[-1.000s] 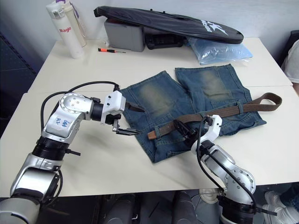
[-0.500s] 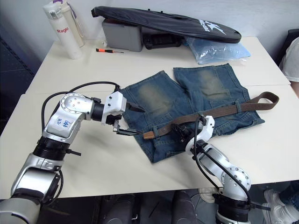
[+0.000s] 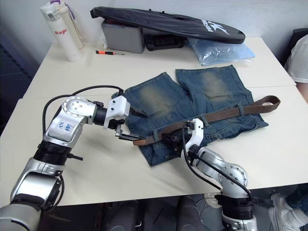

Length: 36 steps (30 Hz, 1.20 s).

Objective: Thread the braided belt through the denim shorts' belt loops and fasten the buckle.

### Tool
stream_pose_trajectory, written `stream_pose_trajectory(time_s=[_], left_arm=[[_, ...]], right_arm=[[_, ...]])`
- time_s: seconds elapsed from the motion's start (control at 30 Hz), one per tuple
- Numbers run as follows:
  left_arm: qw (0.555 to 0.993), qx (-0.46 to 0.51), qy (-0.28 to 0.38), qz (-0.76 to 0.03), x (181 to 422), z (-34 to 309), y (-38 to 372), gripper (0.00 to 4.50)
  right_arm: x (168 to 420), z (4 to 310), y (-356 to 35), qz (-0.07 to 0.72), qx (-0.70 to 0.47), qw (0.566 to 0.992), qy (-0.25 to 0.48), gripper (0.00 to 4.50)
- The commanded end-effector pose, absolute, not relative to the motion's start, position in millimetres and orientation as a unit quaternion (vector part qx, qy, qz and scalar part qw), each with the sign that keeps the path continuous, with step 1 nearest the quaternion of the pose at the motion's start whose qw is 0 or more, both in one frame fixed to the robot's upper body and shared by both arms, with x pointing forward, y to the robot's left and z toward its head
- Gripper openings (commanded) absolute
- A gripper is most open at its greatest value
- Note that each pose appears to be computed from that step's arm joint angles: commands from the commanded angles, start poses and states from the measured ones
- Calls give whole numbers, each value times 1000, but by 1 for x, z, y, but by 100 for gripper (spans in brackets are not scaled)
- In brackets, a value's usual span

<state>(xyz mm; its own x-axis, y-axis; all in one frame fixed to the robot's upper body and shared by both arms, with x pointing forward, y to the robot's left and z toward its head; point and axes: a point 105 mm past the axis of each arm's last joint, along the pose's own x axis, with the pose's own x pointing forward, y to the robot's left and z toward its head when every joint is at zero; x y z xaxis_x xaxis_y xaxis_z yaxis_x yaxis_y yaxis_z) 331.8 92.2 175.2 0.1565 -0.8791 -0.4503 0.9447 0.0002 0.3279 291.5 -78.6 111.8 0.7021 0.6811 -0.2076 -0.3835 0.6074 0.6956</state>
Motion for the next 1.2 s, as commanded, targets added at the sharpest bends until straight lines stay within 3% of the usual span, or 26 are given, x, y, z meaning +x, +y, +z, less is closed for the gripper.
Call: stream_pose_trajectory(time_s=[0.03, 0.1, 0.17, 0.27, 0.4, 0.57, 0.67, 0.83, 1.1, 1.2], left_arm=[[699, 286, 97, -648, 329, 169, 103, 450], [696, 286, 101, -650, 327, 169, 105, 450], [693, 287, 97, -654, 326, 170, 104, 450], [689, 287, 86, -660, 323, 172, 104, 450], [673, 290, 68, -677, 313, 175, 97, 450], [667, 290, 63, -683, 305, 174, 90, 450], [681, 292, 65, -668, 307, 171, 84, 450], [686, 327, 85, -644, 310, 154, 77, 450], [631, 458, 69, -623, 316, 130, 76, 450], [632, 478, 48, -609, 323, 132, 75, 450]], right_arm=[[276, 133, -97, 342, 248, 881, 213, 245], [274, 136, -110, 338, 201, 894, 213, 366], [270, 142, -120, 346, 142, 904, 208, 434], [266, 156, -126, 375, 42, 909, 180, 448], [262, 170, -131, 426, -174, 873, 160, 448], [271, 169, -147, 419, -247, 855, 179, 334], [277, 163, -150, 419, -253, 851, 192, 193], [281, 146, -140, 437, -206, 848, 217, 1], [292, 127, -142, 412, -188, 856, 249, 1], [295, 126, -144, 401, -186, 861, 251, 1]])
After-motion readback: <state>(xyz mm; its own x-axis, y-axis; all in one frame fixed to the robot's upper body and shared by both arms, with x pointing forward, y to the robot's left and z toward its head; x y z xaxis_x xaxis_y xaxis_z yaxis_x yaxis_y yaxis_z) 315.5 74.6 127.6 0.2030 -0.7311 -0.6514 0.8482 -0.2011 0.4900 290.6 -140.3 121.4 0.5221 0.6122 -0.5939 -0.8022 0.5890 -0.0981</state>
